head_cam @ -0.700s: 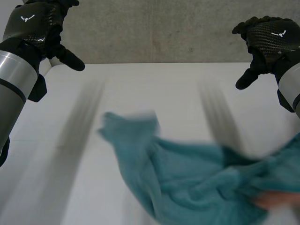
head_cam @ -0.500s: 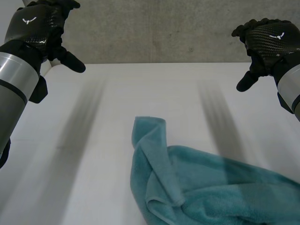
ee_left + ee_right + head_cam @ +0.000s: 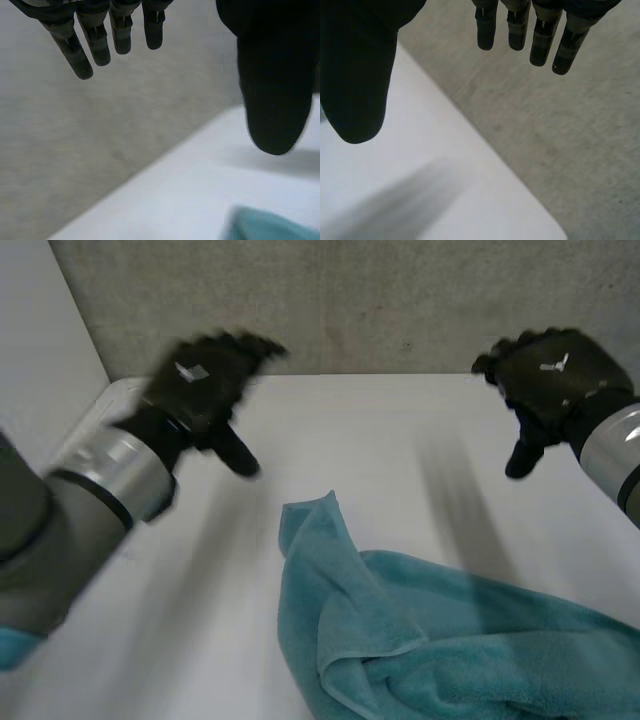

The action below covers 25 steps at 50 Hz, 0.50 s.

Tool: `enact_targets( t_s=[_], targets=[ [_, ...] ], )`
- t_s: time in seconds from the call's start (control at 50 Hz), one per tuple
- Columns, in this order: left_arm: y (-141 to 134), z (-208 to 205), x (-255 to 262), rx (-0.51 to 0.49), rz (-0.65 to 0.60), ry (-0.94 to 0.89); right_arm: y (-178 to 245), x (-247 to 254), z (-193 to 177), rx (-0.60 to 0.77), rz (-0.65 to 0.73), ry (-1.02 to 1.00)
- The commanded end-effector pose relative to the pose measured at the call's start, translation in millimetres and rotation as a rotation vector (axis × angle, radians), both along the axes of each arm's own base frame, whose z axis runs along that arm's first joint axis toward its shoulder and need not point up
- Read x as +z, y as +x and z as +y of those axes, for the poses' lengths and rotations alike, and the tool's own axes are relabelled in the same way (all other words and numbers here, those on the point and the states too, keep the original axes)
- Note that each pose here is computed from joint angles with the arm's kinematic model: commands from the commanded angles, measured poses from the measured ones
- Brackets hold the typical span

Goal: Fold the laundry

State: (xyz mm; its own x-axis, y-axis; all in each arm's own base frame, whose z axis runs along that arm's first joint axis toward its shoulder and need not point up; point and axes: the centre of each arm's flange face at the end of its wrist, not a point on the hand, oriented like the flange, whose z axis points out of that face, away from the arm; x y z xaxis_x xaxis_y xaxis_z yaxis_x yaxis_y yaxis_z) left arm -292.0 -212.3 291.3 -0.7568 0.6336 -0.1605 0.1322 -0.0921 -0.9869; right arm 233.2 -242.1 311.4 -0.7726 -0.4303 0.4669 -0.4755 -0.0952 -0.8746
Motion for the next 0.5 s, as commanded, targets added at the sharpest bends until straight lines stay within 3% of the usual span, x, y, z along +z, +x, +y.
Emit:
enact_targets(
  t_s=[0.02, 0.14, 0.24, 0.38, 0.5],
  targets=[
    [-44, 52, -68, -0.276, -0.315, -0.031, -8, -31, 12, 0.004, 0.112, 0.144],
    [-55, 73, -104, -0.379, -0.458, -0.043, -35, -62, 3, -0.076, 0.133, 0.229],
    [-63, 83, -126, -0.435, -0.53, -0.054, -52, -85, 4, -0.06, 0.16, 0.306],
    [-67, 81, -143, -0.452, -0.575, -0.044, -76, -98, 4, -0.085, 0.178, 0.364],
    [-69, 77, -143, -0.445, -0.578, -0.053, -81, -108, 26, -0.005, 0.209, 0.516]
  ],
)
